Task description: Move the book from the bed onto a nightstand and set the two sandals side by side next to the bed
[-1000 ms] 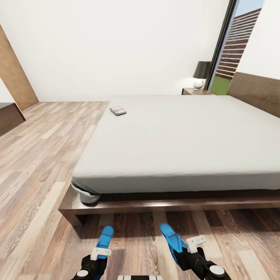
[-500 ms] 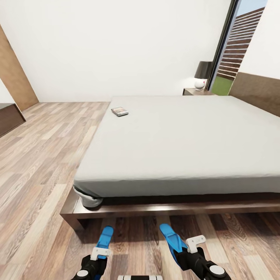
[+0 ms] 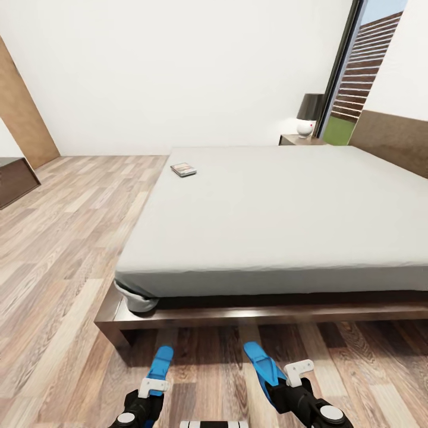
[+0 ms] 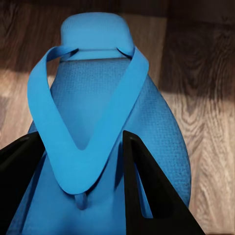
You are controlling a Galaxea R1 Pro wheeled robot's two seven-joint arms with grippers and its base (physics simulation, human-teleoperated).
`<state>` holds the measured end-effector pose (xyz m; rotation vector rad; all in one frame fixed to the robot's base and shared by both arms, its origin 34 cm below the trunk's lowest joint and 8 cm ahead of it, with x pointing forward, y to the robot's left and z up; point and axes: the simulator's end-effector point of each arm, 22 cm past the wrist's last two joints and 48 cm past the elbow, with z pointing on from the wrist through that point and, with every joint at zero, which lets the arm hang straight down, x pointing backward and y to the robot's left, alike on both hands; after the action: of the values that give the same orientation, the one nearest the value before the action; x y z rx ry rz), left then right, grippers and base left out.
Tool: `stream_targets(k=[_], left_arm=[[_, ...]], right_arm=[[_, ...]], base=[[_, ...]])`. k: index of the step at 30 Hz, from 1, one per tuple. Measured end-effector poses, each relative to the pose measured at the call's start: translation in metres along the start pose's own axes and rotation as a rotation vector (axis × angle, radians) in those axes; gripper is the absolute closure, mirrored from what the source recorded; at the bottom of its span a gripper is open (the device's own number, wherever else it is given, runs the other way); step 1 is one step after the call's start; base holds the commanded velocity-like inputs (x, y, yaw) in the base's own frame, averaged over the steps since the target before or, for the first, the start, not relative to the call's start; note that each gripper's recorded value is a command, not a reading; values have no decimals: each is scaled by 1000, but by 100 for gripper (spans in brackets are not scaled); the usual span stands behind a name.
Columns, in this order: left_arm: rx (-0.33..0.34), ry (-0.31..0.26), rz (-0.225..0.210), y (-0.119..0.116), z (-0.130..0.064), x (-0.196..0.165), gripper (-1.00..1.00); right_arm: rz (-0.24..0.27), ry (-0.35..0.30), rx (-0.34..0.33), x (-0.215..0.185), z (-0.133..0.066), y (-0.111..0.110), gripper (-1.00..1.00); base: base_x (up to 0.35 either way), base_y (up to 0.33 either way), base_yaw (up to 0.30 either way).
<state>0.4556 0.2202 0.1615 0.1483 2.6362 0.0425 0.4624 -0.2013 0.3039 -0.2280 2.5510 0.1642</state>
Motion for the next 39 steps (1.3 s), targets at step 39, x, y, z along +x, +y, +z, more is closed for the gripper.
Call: stream_targets(k=[39], left_arm=[[0, -3, 0, 0, 0, -1, 100]], right_arm=[[-1, 0, 0, 0, 0, 0, 100]], base=[[24, 31, 0]])
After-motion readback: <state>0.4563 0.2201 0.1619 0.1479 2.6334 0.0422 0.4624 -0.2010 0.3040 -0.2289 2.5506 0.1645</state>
